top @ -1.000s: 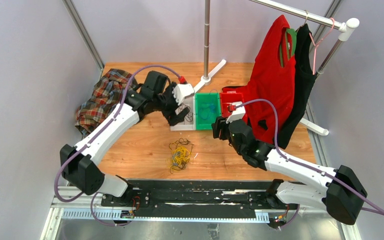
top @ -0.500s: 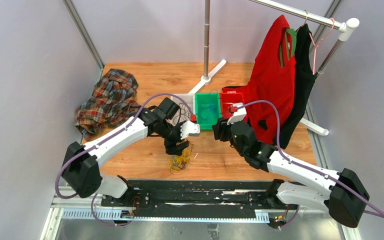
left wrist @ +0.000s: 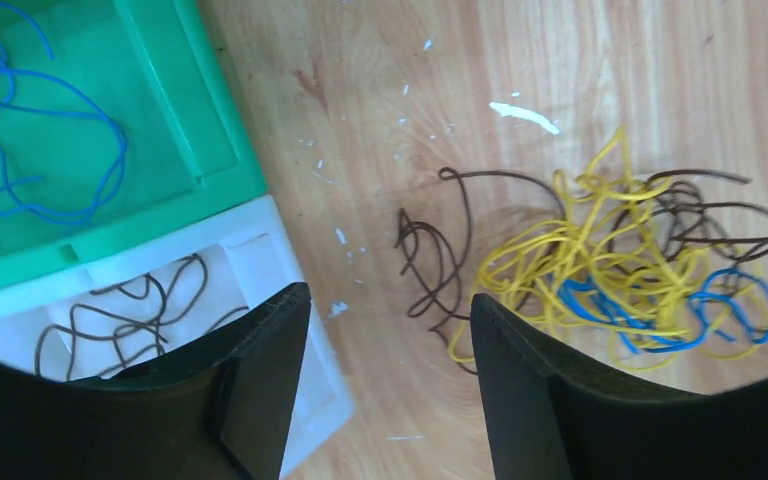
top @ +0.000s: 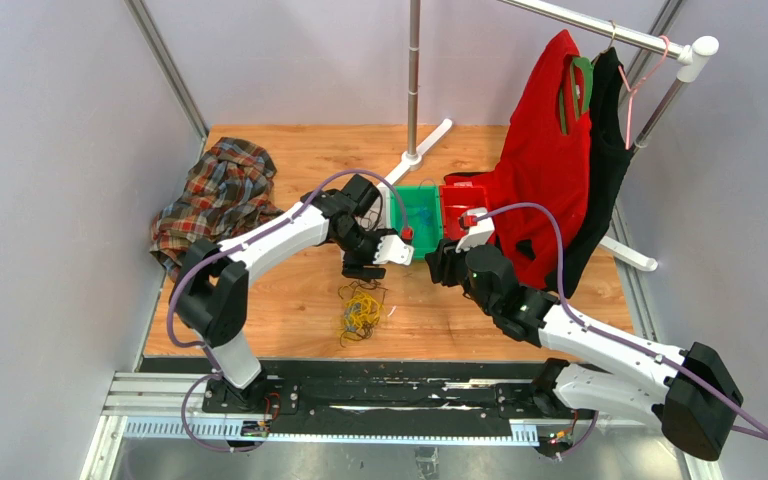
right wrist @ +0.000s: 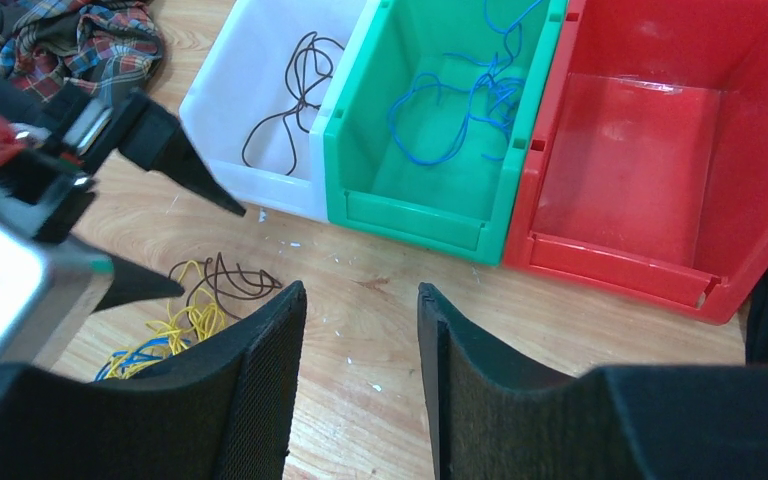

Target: Untangle the cables

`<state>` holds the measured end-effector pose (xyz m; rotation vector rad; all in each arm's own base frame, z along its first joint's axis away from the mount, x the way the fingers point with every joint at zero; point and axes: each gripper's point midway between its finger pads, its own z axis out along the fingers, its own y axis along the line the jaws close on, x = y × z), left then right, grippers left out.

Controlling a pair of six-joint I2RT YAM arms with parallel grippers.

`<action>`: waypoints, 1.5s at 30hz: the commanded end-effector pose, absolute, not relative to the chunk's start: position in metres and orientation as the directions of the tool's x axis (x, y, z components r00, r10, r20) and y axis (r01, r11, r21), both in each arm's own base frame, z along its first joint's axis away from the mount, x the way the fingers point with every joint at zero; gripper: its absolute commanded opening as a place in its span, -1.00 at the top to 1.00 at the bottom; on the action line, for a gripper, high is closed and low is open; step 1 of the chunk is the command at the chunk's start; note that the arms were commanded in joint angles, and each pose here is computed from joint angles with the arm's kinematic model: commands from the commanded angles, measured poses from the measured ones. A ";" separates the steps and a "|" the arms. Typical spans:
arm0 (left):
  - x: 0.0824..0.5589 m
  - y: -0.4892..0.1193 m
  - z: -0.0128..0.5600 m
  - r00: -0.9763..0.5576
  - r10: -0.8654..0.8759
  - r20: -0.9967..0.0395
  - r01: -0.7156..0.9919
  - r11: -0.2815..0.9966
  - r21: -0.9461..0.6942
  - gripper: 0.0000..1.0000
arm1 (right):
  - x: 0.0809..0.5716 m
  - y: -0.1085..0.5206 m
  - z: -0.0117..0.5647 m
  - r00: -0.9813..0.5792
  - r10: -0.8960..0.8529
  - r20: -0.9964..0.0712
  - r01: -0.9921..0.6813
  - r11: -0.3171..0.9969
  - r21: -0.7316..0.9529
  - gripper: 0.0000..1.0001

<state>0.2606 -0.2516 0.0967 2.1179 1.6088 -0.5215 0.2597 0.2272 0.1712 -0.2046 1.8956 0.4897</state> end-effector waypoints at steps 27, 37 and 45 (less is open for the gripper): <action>0.279 -0.252 0.092 0.371 0.773 -0.515 0.928 -0.288 0.236 0.98 | 0.258 0.214 0.177 -0.361 0.139 -0.922 -0.333 0.904 0.267 0.33; 0.254 -0.239 0.212 0.297 0.737 -0.607 0.941 -0.119 0.316 0.99 | 0.243 0.262 0.218 -0.334 0.175 -0.926 -0.546 0.765 0.342 -0.33; 0.225 -0.236 0.288 0.256 0.645 -0.720 0.946 -0.012 0.325 0.99 | 0.218 0.317 0.261 -0.228 0.153 -0.962 -0.689 0.673 0.270 -0.41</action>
